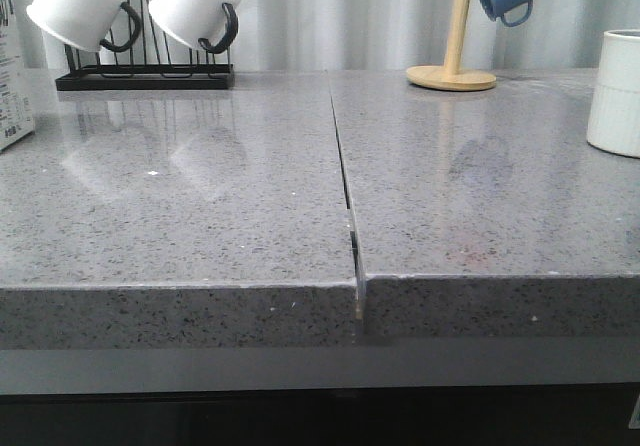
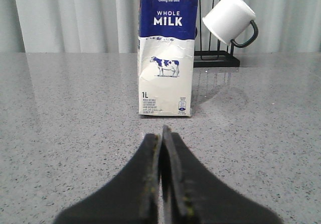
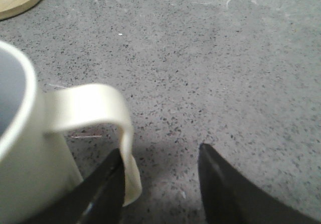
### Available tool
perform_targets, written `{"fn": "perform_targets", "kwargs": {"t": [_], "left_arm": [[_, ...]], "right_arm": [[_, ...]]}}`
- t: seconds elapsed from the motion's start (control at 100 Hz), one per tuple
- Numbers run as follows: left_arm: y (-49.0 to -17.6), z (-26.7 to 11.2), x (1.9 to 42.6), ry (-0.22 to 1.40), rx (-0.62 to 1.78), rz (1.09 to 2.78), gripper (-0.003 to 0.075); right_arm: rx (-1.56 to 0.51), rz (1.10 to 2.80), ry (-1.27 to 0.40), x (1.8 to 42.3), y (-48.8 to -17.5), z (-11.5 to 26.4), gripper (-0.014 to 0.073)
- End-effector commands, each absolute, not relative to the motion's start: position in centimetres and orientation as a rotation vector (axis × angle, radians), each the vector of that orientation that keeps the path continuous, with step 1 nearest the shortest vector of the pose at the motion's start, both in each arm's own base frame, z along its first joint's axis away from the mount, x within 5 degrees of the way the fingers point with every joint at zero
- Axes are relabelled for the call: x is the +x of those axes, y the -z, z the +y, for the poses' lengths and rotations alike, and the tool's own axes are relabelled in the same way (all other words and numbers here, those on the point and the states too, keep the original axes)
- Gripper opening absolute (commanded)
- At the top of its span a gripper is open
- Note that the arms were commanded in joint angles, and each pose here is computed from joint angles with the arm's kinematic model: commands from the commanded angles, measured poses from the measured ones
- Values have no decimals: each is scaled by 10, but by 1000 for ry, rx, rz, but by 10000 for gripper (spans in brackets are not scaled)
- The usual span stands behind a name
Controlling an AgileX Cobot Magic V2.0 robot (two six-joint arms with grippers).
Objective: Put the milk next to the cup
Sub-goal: 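Close the right gripper on the white HOME mug handle, then carry the mug with the right gripper toward the table center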
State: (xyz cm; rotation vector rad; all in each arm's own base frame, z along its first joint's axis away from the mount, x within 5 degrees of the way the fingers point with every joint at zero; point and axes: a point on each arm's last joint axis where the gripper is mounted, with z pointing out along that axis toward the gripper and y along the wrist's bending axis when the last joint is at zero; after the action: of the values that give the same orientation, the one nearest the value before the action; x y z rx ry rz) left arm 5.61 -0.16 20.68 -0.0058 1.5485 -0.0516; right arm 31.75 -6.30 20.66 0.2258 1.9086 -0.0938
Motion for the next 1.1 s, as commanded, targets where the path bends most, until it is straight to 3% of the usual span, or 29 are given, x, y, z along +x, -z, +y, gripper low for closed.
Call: {"fn": "perform_targets", "kwargs": {"t": [0.0,0.07,0.23,0.37,0.67,1.09], "left_arm": [[-202,-2,55,64,-18,1470,-21],[-202,-2,55,64,-18,1470,-21],[-202,-2,55,64,-18,1470,-21],[-202,-2,55,64,-18,1470,-21],[-202,-2,55,64,-18,1470,-21],[-202,-2,55,64,-18,1470,-21]], "right_arm": [[196,1764,112,327,-232,-67,349],[189,1764,113,329,-232,-67,284],[171,1770,115,330,-231,-66,44],[152,1772,118,330,-231,-65,-68],[98,1728,83,326,-249,-46,-69],[-86,1689,-175,316,-272,54,-68]]}}
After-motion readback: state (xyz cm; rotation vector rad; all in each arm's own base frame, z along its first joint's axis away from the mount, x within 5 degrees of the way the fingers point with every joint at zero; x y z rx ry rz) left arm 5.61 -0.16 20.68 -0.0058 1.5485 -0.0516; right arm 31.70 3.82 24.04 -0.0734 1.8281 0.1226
